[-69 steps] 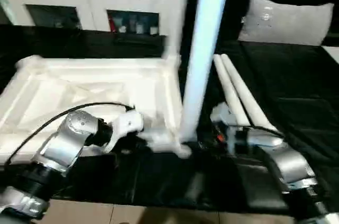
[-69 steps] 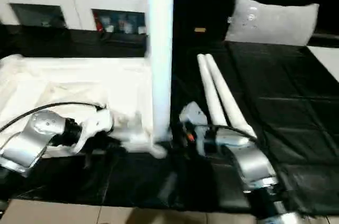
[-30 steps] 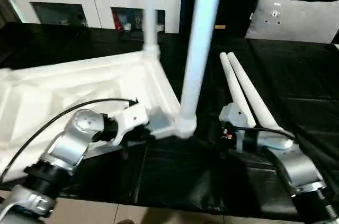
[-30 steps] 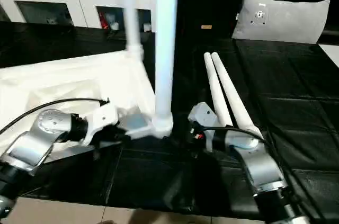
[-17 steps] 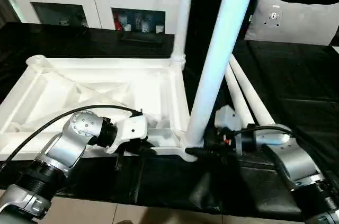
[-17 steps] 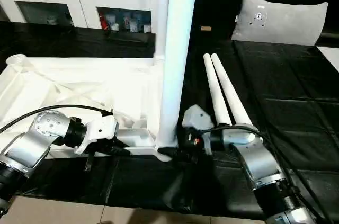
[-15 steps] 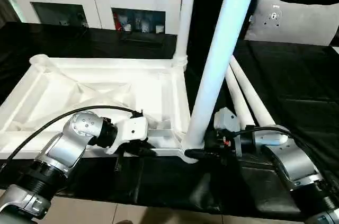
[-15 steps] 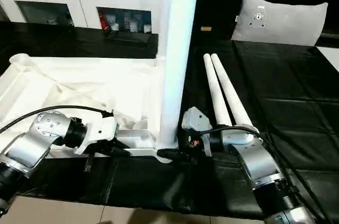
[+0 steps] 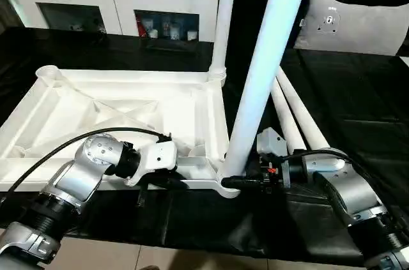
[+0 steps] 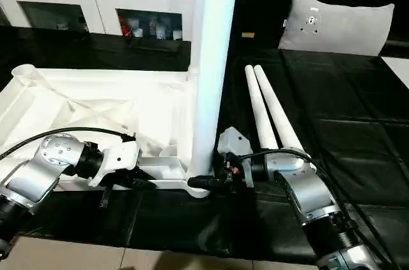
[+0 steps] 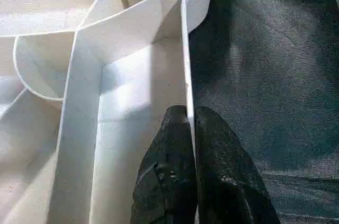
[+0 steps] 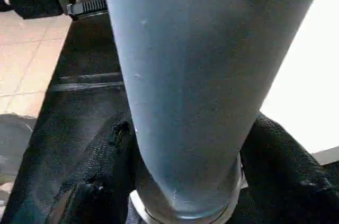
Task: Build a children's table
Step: Rotate leg to tighten
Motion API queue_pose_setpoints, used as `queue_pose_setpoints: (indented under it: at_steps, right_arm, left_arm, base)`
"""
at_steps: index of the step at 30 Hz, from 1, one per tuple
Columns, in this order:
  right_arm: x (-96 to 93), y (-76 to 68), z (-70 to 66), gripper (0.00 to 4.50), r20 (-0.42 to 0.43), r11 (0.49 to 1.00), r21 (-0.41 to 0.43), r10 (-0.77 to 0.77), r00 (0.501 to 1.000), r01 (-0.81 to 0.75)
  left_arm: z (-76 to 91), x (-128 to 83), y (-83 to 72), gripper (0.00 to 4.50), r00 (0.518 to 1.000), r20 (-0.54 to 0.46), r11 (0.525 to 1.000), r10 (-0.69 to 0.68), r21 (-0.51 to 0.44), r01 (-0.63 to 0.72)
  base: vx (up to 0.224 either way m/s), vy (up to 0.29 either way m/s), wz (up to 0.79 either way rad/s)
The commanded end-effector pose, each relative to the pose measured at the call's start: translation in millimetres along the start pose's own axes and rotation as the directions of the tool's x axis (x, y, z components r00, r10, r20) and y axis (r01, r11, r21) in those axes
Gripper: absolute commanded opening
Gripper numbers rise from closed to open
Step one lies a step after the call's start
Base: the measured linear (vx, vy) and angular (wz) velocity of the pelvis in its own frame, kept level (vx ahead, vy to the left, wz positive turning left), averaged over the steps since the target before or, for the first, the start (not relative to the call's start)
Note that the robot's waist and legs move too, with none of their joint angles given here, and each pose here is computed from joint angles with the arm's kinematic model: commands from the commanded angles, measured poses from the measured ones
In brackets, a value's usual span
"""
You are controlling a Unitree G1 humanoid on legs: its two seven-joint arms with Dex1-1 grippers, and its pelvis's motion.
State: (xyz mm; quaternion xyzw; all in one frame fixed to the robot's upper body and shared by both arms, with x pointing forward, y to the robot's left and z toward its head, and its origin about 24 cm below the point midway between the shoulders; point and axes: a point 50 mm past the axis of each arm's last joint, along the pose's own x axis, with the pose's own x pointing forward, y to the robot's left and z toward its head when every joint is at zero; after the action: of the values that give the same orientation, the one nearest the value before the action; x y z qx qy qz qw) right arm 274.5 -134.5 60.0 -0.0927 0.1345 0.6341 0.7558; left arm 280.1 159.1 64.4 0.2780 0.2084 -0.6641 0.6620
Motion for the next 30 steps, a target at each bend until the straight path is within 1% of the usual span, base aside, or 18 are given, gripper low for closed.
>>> queue_pose_setpoints:
  at_steps: [1,4,8,10,12,13,15,16,18,19,20,22,24,25,26,27,28,30]
  right_arm:
    - [3.7,2.4,-2.6,2.52,0.006,0.999,0.034,0.021,1.0,-0.021]
    - [8.1,6.8,-5.7,2.51,0.017,0.997,0.067,0.025,1.0,-0.026]
    - [14.7,12.4,-7.7,2.51,0.051,0.994,0.113,0.008,0.999,-0.013]
    - [18.1,12.9,-8.7,2.5,0.053,0.991,0.13,-0.02,0.998,0.013]
    - [29.1,9.7,-12.6,2.48,0.041,0.976,0.174,-0.142,0.989,0.133]
    - [29.8,9.3,-12.9,2.47,0.04,0.974,0.177,-0.151,0.988,0.141]
    - [38.8,3.9,-14.7,2.42,0.032,0.945,0.218,-0.258,0.966,0.245]
    - [45.4,0.3,-14.1,2.4,0.033,0.918,0.262,-0.316,0.948,0.297]
    - [53.4,-3.0,-12.6,2.38,0.029,0.885,0.313,-0.371,0.928,0.344]
    - [55.4,-3.7,-11.9,2.38,0.03,0.877,0.326,-0.382,0.924,0.352]
    - [63.3,-6.4,-9.0,2.38,0.03,0.847,0.373,-0.418,0.908,0.378]
    - [73.2,-12.0,-6.1,2.38,0.004,0.794,0.424,-0.482,0.876,0.435]
    - [83.2,-19.2,-5.3,2.38,-0.064,0.729,0.438,-0.558,0.827,0.526]
    - [85.7,-20.9,-5.0,2.38,-0.083,0.713,0.435,-0.577,0.813,0.55]
    - [87.9,-21.2,-3.8,2.38,-0.071,0.712,0.441,-0.578,0.813,0.546]
    - [88.8,-21.5,-2.6,2.94,-0.058,0.709,0.445,-0.587,0.808,0.547]
    - [88.5,-22.3,-2.0,2.94,-0.049,0.697,0.452,-0.603,0.796,0.556]
    - [84.1,-23.8,-1.8,3.16,-0.035,0.675,0.461,-0.635,0.772,0.576]
  left_arm:
    - [3.3,-1,0.3,0.0,1.0,-0.003,0.999,-0.021,0.029,0.021]
    - [2.6,0,-0.1,0.0,1.0,0.009,1.0,-0.005,-0.002,0.005]
    - [4.3,2,1.9,0.0,0.998,0.03,0.996,0.064,-0.06,-0.062]
    - [6.6,3,4.5,0.0,0.992,0.048,0.989,0.115,-0.097,-0.11]
    - [13.9,6,11.1,0.0,0.965,0.067,0.955,0.252,-0.178,-0.237]
    - [14.3,7,11.5,0.0,0.964,0.067,0.953,0.259,-0.182,-0.243]
    - [21.2,10,15.9,0.0,0.932,0.08,0.912,0.353,-0.251,-0.324]
    - [27.3,14,19.8,0.0,0.905,0.089,0.878,0.417,-0.296,-0.375]
    - [35.0,19,24.0,0.0,0.871,0.097,0.837,0.482,-0.344,-0.425]
    - [36.9,20,25.2,0.0,0.863,0.099,0.829,0.495,-0.352,-0.435]
    - [43.6,23,30.4,0.0,0.832,0.098,0.795,0.546,-0.373,-0.478]
    - [52.8,29,37.8,0.0,0.793,0.096,0.755,0.601,-0.392,-0.525]
    - [65.6,35,45.5,0.0,0.749,0.094,0.713,0.656,-0.402,-0.574]
    - [69.4,37,46.9,0.0,0.741,0.092,0.705,0.665,-0.404,-0.583]
    - [72.3,39,47.5,0.0,0.742,0.092,0.705,0.664,-0.406,-0.581]
    - [74.2,40,47.8,0.0,0.741,0.084,0.703,0.666,-0.404,-0.586]
    - [75.3,41,48.3,0.0,0.743,0.076,0.705,0.665,-0.39,-0.592]
    - [74.2,41,49.4,0.0,0.748,0.063,0.713,0.661,-0.365,-0.599]
  base:
    - [0.0,0.0,0.0]
    - [0.0,0.0,0.0]
    - [0.0,0.0,0.0]
    - [0.0,0.0,0.0]
    - [0.0,0.0,0.0]
    - [0.0,0.0,0.0]
    - [0.0,0.0,0.0]
    - [0.0,0.0,0.0]
    - [0.0,0.0,0.0]
    - [0.0,0.0,0.0]
    - [0.0,0.0,0.0]
    - [0.0,0.0,0.0]
    - [0.0,0.0,0.0]
    - [0.0,0.0,0.0]
    - [0.0,0.0,0.0]
    - [0.0,0.0,0.0]
    - [0.0,0.0,0.0]
    - [0.0,0.0,0.0]
